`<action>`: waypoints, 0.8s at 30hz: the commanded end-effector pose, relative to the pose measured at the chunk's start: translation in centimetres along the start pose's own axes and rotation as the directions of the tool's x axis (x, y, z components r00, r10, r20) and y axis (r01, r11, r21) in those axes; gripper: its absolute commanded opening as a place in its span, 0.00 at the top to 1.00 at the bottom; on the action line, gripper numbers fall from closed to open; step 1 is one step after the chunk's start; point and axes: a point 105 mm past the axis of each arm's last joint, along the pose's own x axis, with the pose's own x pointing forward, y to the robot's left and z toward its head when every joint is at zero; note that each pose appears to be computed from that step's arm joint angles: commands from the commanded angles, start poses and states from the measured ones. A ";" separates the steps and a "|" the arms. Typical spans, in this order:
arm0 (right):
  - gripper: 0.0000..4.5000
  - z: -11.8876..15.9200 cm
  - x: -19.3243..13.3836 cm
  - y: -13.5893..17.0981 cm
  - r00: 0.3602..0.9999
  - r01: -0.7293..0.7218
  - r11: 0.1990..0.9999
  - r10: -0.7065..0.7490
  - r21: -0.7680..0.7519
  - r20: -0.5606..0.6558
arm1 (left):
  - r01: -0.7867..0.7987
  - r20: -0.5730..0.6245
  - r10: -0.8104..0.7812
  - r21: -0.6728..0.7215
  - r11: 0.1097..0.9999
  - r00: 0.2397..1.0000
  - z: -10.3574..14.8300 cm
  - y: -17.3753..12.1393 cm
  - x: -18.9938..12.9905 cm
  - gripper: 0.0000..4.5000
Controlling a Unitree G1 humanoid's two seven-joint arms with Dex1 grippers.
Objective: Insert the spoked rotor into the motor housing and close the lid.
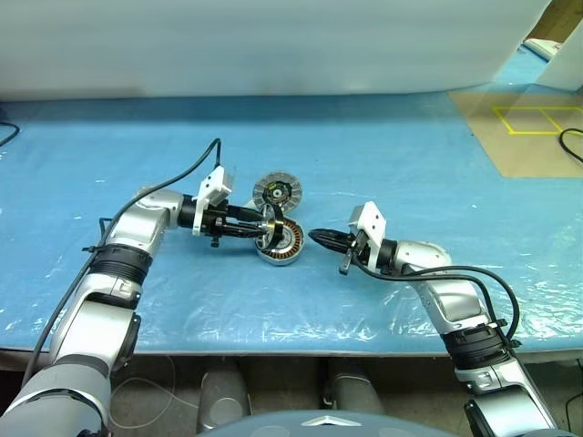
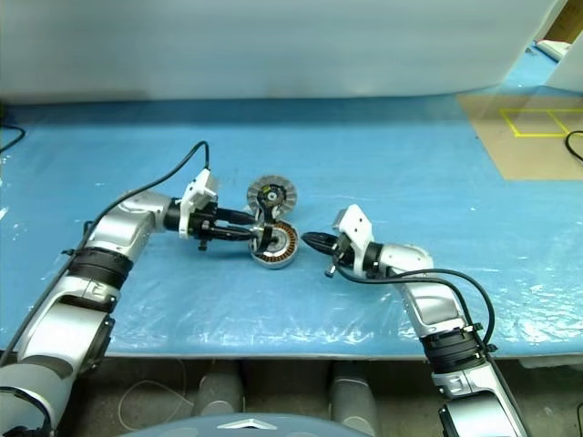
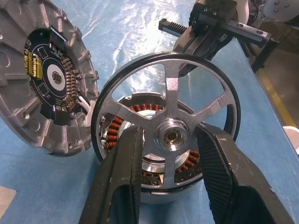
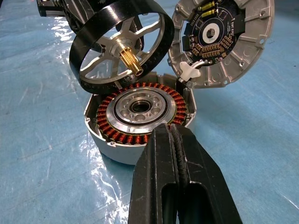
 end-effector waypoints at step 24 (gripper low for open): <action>1.00 0.9 0.0 -0.4 1.000 0.004 0.999 -0.003 -0.045 0.026 | -0.080 0.021 0.078 0.070 0.994 0.997 1.5 0.8 -1.4 0.00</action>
